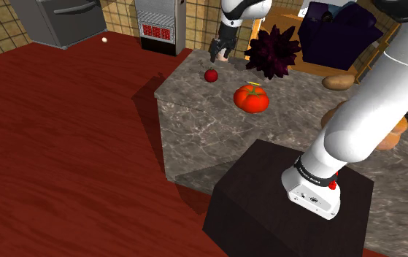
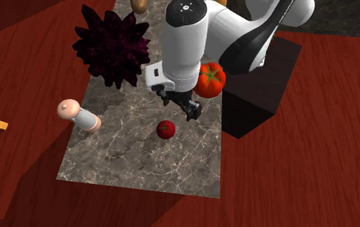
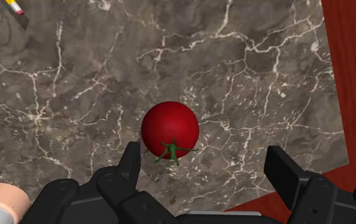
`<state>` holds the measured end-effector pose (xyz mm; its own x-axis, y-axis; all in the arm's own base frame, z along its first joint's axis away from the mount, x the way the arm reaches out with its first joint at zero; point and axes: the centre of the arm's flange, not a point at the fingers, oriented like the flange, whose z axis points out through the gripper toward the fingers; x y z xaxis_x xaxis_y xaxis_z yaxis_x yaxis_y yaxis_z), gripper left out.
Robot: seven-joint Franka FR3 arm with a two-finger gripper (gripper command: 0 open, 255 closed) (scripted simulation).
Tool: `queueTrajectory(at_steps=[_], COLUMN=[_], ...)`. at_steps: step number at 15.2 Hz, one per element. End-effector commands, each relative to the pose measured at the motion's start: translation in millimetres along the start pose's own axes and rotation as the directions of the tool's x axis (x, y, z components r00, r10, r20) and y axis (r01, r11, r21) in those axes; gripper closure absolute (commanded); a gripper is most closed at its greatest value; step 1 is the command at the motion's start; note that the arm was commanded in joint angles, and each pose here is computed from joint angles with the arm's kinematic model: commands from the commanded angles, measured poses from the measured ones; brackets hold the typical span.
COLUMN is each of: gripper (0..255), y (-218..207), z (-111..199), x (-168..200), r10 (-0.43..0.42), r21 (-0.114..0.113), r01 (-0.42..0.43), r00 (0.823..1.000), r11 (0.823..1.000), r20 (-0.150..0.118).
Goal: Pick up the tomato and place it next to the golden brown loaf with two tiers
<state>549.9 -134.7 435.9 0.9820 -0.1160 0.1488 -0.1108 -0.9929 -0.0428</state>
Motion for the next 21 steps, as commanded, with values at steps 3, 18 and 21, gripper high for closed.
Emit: queueTrajectory(at_steps=[3, 18, 21], gripper=[0, 0, 255], y=[20, 27, 27], z=[30, 80, 80], x=[43, 58, 58], r10=[0.01, 0.014, 0.014], r21=[-0.003, -0.003, -0.003], r01=[-0.01, -0.014, -0.014], r00=[1.0, 1.0, 1.0], r11=[1.0, 1.0, 1.0], r20=[-0.012, -0.016, -0.016])
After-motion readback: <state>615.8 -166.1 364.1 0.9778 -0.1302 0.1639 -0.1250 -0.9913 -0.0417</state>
